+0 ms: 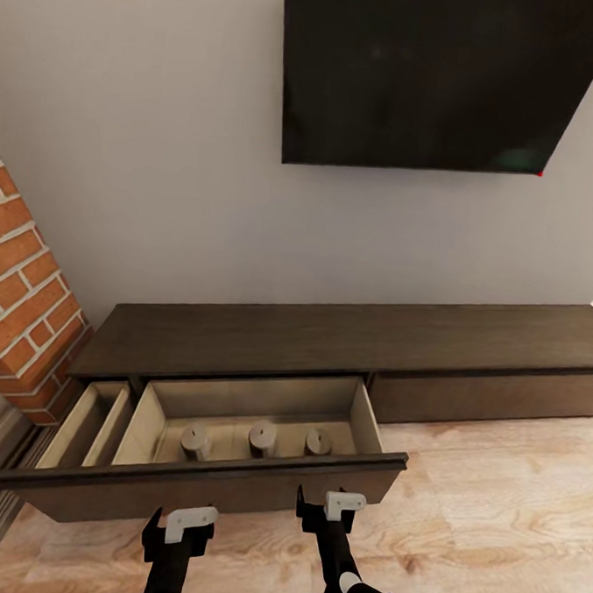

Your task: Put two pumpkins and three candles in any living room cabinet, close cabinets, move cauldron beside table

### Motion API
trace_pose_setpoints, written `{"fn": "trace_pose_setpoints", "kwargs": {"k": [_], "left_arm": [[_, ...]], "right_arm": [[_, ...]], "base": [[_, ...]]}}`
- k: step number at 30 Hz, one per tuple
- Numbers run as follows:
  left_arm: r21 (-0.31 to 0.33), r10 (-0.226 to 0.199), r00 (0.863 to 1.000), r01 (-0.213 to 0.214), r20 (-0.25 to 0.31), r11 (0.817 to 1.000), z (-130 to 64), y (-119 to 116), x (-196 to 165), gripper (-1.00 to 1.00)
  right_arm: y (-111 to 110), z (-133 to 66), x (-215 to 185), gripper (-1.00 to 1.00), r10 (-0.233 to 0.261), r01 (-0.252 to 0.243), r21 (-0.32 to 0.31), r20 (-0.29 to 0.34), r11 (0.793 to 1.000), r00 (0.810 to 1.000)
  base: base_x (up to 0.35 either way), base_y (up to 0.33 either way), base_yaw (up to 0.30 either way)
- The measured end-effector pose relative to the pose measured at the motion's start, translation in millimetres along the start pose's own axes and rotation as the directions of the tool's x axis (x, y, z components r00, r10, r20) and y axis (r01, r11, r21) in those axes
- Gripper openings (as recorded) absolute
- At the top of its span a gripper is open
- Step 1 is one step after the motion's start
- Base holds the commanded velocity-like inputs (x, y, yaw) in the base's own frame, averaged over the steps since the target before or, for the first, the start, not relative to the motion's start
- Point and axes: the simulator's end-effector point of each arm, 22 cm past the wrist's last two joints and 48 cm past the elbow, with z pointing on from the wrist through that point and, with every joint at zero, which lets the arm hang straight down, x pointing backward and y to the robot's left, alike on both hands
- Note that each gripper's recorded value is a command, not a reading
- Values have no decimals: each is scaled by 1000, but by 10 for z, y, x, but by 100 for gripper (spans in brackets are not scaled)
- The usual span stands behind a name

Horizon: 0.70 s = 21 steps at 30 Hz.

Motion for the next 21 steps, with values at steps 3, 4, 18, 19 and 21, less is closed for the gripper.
{"fn": "trace_pose_setpoints", "kwargs": {"k": [3, 4, 18, 19, 21], "left_arm": [[-1, 0, 1000, 0, -1, 1000, -1, -1, 4, 100], [-1, 0, 1000, 0, -1, 1000, 0, 2, 5, 100], [-3, 1, 1000, -1, 0, 1000, 72, 5, 159, 100], [-4, 1, 1000, -1, 0, 1000, 81, 5, 178, 100], [-4, 2, 1000, -2, 1, 1000, 98, 4, 219, 100]], "right_arm": [[1, 0, 2, 100, 0, 0, 0, 0, 1000, 1000], [-1, 0, 2, 100, 0, 0, 1, -1, 1000, 1000], [-43, 53, 189, 100, -4, 4, 4, -9, 1000, 1000], [-44, 60, 221, 100, -7, 8, 2, -14, 1000, 1000], [-47, 73, 279, 100, -13, 13, 0, -21, 1000, 1000]], "base": [[13, 4, 0], [5, 2, 0], [0, 0, 0], [0, 0, 0], [0, 0, 0]]}}
